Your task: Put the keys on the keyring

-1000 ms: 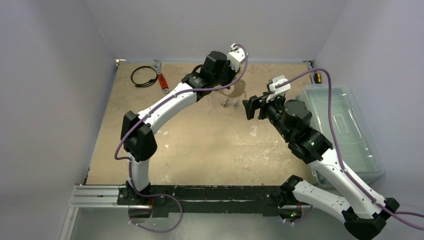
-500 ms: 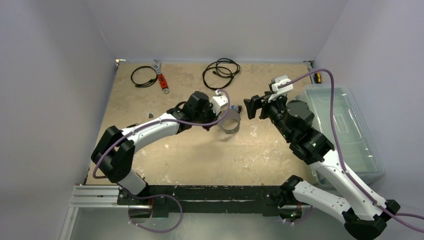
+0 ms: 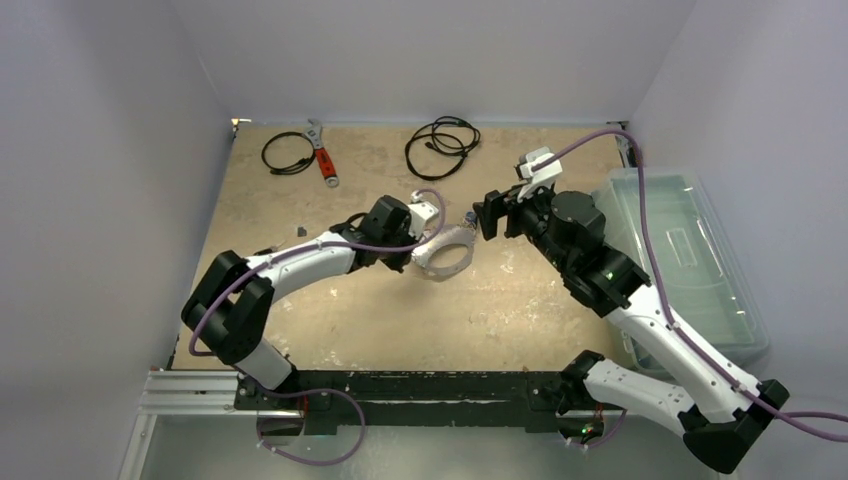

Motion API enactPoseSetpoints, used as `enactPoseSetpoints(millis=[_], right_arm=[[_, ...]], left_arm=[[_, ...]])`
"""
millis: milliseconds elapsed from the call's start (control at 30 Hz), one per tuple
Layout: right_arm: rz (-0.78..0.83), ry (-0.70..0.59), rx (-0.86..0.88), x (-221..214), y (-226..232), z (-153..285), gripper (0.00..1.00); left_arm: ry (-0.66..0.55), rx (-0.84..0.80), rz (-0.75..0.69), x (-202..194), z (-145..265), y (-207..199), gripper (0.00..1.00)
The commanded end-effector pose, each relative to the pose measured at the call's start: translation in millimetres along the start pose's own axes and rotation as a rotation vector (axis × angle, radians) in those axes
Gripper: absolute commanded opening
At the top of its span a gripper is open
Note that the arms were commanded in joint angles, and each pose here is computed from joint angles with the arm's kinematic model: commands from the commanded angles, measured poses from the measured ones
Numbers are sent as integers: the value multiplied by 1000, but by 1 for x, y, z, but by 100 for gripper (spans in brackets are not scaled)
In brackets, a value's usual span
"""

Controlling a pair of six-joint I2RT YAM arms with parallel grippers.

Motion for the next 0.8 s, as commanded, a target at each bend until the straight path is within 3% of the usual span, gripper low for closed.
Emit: enactPoseSetpoints(millis=[0,433,733,767], right_arm=[[-26,-76,10,28,0,-2,85],[-25,-55,52,26,9,-16,85],[-28,-53,69,25,13,-19,85],[-29,-51,71,25,13,-19,85]], left_arm=[[-36,166,217,-2,6,46,0],[-183,669,489,-30,77,155,0],[-184,847,481,-46,113,180,0],[-191,875,499,-48,119,184,6]])
Point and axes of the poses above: each gripper's point midway between its finger pads, its own z axis back along the fingers, its own y axis along the line the jaws close on, x = y × z, the point moved 3 cm from there along z, back along the fingers, and after that the axes turned 10 degrees about z, right-handed, at the moved point
